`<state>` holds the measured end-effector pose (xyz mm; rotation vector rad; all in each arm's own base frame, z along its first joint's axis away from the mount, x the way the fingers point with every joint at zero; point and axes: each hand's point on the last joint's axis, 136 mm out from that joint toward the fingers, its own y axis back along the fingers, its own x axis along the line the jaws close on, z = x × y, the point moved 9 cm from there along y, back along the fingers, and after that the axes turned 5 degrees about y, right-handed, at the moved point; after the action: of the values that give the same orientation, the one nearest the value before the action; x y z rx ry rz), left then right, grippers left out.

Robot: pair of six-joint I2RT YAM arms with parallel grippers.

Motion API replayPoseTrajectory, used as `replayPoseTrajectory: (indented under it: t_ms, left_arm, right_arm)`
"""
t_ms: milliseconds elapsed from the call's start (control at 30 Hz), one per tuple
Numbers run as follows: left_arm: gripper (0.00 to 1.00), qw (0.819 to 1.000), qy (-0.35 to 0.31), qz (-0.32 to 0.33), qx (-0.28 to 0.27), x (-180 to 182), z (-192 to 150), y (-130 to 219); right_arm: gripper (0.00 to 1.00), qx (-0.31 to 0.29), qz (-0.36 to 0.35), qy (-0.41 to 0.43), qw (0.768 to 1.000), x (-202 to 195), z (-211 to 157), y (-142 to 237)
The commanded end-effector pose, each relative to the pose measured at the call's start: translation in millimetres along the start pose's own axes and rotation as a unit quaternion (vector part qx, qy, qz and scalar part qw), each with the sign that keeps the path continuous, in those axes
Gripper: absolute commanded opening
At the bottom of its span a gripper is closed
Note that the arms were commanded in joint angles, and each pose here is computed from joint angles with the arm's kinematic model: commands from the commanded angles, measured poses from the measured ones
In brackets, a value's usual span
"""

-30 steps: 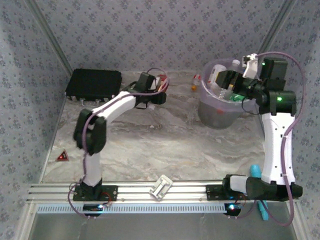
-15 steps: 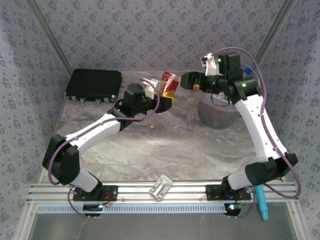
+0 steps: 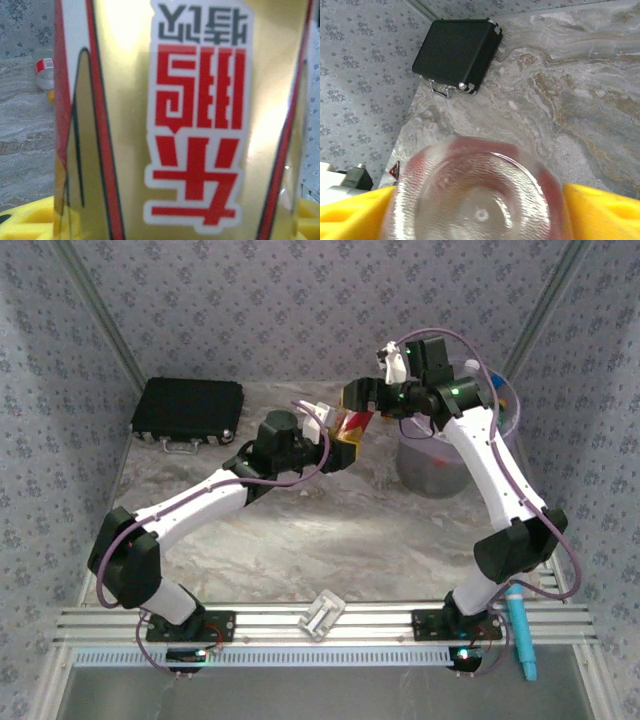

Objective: Put the plastic bottles in the bin

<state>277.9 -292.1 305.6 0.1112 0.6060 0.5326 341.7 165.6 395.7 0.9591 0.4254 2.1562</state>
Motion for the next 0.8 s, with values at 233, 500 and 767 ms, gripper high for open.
replayPoseTrajectory:
  t_ms: [233, 500, 767]
  left_arm:
    - [0.85, 0.997, -0.012, -0.04, -0.062, -24, 34, -1]
    - [1.0, 0.995, 0.003, -0.043, -0.093, -33, 47, 15]
    - [0.99, 0.997, 0.023, -0.037, -0.066, -26, 41, 1]
  right_arm:
    - [0.63, -0.049, -0.021, 0.018, 0.998, 7, 15, 36]
    - [0.59, -0.15, -0.072, 0.044, 0.985, 2, 43, 105]
    - [0.56, -0.283, -0.196, 0.033, 0.938, -16, 61, 197]
